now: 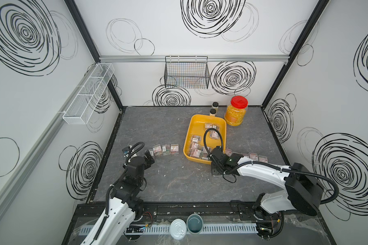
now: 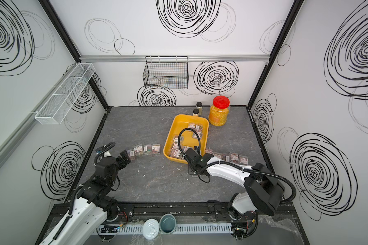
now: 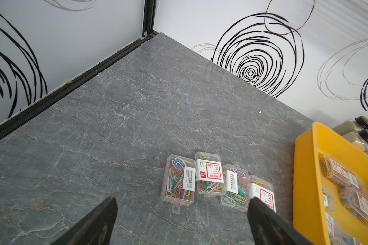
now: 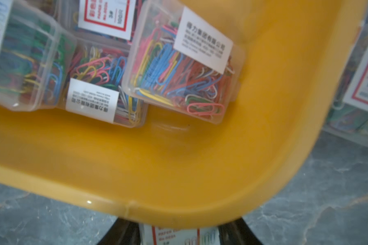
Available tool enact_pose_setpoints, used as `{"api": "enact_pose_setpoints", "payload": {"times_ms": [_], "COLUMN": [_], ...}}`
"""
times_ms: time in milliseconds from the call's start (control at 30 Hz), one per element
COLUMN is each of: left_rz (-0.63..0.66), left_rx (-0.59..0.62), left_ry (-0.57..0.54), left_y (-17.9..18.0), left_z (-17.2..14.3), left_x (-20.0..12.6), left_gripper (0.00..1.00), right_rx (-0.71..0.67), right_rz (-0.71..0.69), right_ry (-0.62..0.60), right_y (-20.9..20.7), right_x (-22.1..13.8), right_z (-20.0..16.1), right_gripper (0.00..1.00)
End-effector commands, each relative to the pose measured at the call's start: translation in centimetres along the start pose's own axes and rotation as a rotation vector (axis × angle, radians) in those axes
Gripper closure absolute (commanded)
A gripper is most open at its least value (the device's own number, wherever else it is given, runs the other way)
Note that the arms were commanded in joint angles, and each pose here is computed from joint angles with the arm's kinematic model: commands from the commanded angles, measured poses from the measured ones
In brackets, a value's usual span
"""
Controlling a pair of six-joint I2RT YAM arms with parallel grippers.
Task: Take the paper clips out of the storage box
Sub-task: Place the boxed paper clips at the center of the board, then pick up the boxed paper clips from the storage box.
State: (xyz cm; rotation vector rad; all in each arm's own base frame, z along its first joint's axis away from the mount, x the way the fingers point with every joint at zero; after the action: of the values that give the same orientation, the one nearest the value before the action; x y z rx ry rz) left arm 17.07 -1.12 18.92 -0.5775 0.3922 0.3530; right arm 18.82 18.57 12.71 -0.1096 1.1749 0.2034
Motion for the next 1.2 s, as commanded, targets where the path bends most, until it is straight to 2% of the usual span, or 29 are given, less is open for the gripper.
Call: {"api": "enact_pose_setpoints", "payload": {"times_ms": [0,133,333,500,667,867,1033,1167], "left_rz": [0.005,0.008,0.007,0.010,0.005,0.000,0.001,0.000], "left_rx": [0.001,0.003,0.002,0.001,-0.001,-0.004,-0.004,-0.005], "left_ry": [-0.007,-0.006,-0.007,-0.007,-0.010,-0.014,-0.014,-0.016], "left_y": [0.1,0.1,0.1,0.1,0.1,0.2,0.2,0.2], "left_z": [0.0,-0.1,0.0,0.0,0.0,0.0,0.0,0.0], "left_x": [0.1,0.2,0.2,0.2,0.1,0.0,0.0,-0.1], "left_gripper": [0.01,0.01,0.01,0.01,0.01,0.01,0.01,0.01], "right_rx": [0.032,0.058,0.071,0.059,0.041,0.070,0.131,0.156], "right_rz": [0.010,-0.003,-0.034,-0.063,-0.061,-0.055,-0.070,-0.136], "right_ry": [-0.065,-0.059,-0.045,-0.101,-0.174,-0.282,-0.312,-0.249], "right_y": [-0.7,-1.3,-1.0,-0.2,-0.1,-0.9,-2.1,-3.5], "right_x": [1.4,2.6,3.2,0.8,-2.8,-5.1,-2.4,2.3], "right_z": [1.8,2.9,2.8,3.1,4.9,10.1,15.6,19.4], "right_gripper": [0.71,0.67,0.42,0.30,0.27,0.24,0.18,0.15]}}
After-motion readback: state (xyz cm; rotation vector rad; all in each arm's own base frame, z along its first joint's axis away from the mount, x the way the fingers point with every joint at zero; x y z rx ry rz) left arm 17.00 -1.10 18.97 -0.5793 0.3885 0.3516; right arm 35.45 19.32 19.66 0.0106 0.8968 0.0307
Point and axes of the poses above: each gripper's point midway between its finger pads, its own x axis out along the fingers, its own y axis along the line the jaws close on, z = x × y, the point moved 9 cm from there along -x, back along the fingers, and after that the axes turned 9 degrees about -x, right-handed, at the moved point
